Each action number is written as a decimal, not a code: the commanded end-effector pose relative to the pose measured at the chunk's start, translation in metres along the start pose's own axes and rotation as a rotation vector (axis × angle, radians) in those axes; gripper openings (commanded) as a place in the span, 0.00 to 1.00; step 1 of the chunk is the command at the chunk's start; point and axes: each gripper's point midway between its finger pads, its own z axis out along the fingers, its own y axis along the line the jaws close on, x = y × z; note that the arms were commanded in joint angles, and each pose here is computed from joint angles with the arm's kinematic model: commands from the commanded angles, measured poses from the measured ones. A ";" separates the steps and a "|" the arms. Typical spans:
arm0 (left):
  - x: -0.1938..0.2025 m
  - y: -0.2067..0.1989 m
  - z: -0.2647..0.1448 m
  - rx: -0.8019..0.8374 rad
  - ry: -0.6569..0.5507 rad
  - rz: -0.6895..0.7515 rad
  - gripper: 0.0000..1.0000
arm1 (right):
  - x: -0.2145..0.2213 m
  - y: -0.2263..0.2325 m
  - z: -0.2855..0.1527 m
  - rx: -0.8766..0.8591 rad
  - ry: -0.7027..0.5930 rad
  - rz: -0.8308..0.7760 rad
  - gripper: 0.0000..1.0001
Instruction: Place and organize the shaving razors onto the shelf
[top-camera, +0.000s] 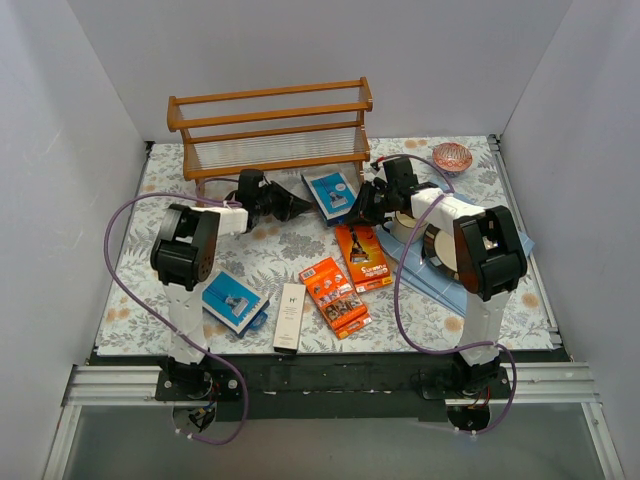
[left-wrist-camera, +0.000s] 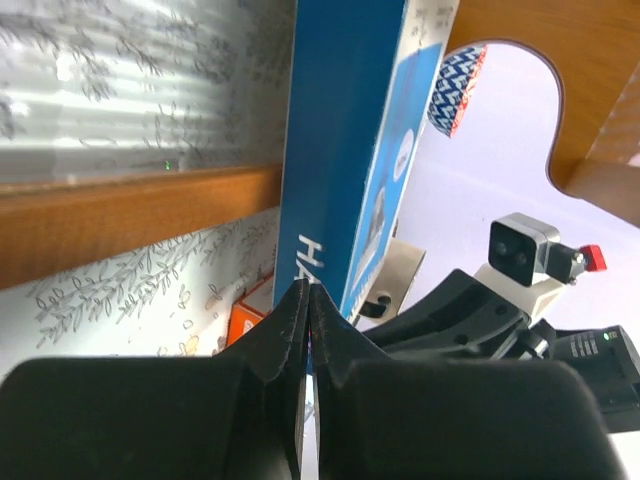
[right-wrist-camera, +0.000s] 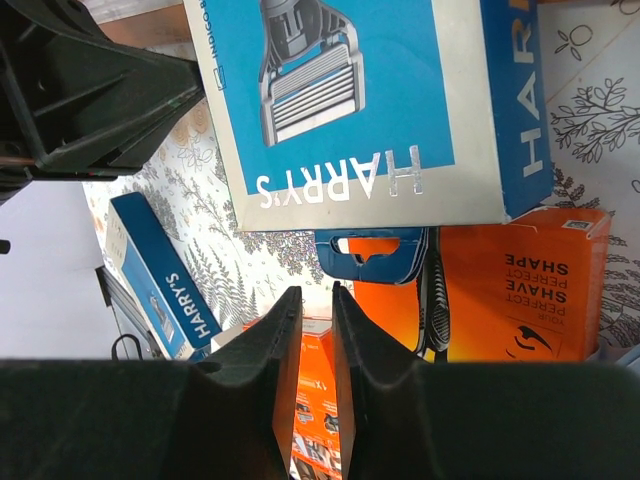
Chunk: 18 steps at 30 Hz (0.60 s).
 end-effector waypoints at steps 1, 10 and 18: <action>-0.018 -0.019 0.005 0.022 -0.053 0.032 0.00 | -0.013 0.015 0.000 -0.044 -0.025 -0.043 0.25; -0.025 -0.028 0.037 0.069 -0.056 0.035 0.00 | -0.012 0.012 0.001 -0.039 -0.024 -0.046 0.25; -0.025 -0.023 0.053 0.085 -0.051 0.029 0.00 | -0.026 0.013 0.009 -0.040 -0.044 -0.071 0.24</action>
